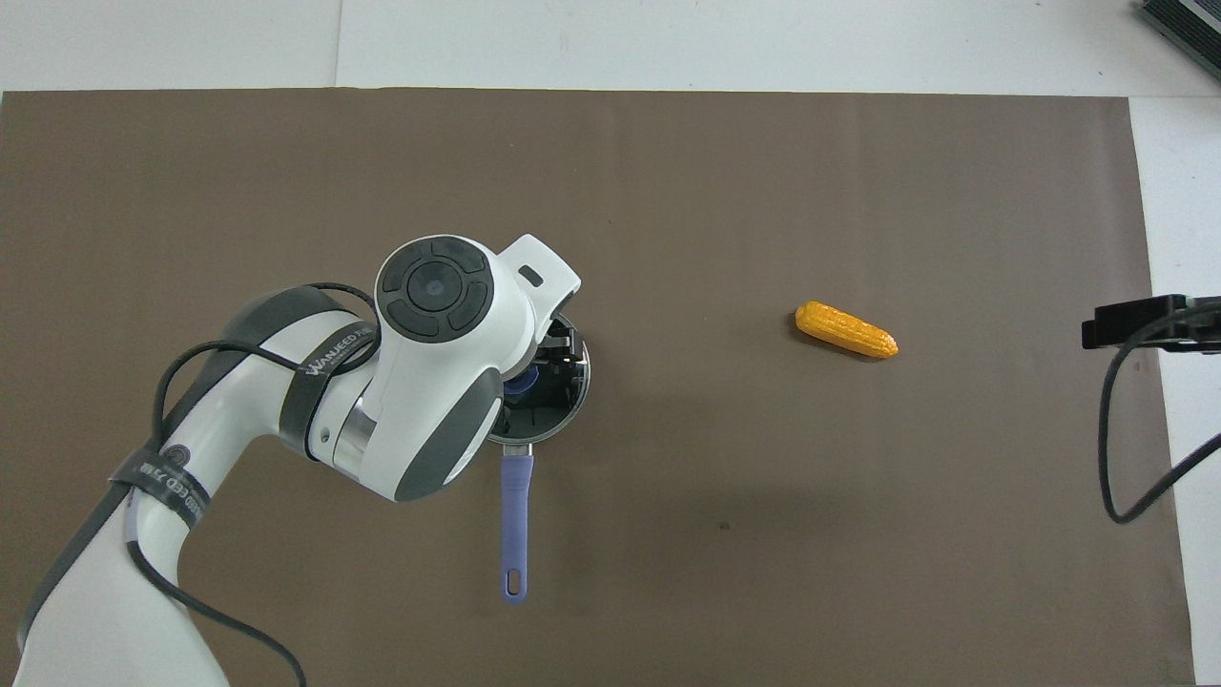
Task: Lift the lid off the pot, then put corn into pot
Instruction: 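Reach the left gripper to the blue knob of the glass lid, then grasp the lid knob with the left gripper while the right gripper reaches out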
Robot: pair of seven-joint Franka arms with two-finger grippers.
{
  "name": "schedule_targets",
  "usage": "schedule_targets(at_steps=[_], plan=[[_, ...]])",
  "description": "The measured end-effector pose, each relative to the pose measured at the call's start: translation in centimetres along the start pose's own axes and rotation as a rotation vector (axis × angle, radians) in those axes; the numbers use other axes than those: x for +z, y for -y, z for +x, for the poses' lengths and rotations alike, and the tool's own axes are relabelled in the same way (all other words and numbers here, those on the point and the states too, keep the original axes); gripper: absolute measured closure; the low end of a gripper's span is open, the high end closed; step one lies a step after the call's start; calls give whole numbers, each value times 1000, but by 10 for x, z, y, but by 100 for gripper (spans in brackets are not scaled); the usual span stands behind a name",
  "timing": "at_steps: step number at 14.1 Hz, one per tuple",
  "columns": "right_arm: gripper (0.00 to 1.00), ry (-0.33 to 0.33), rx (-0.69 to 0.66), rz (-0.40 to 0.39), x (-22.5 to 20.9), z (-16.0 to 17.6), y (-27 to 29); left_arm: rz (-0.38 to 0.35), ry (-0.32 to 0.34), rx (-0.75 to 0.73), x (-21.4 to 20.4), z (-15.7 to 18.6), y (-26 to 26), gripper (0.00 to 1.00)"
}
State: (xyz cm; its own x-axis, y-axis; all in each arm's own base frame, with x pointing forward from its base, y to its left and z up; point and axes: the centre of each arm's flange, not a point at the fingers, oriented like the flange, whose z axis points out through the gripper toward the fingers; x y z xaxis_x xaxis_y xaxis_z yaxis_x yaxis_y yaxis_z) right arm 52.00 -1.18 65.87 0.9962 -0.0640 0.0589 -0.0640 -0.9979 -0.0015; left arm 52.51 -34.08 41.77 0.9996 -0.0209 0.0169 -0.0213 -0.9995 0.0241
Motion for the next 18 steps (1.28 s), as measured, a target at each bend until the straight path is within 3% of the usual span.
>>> schedule_targets(at_steps=[15, 18], plan=[[0, 0, 0, 0, 0, 0, 0, 11, 15, 2, 14, -1, 1, 4], [0, 50, 0, -2, 3, -6, 0, 12, 18, 3, 15, -2, 1, 9]])
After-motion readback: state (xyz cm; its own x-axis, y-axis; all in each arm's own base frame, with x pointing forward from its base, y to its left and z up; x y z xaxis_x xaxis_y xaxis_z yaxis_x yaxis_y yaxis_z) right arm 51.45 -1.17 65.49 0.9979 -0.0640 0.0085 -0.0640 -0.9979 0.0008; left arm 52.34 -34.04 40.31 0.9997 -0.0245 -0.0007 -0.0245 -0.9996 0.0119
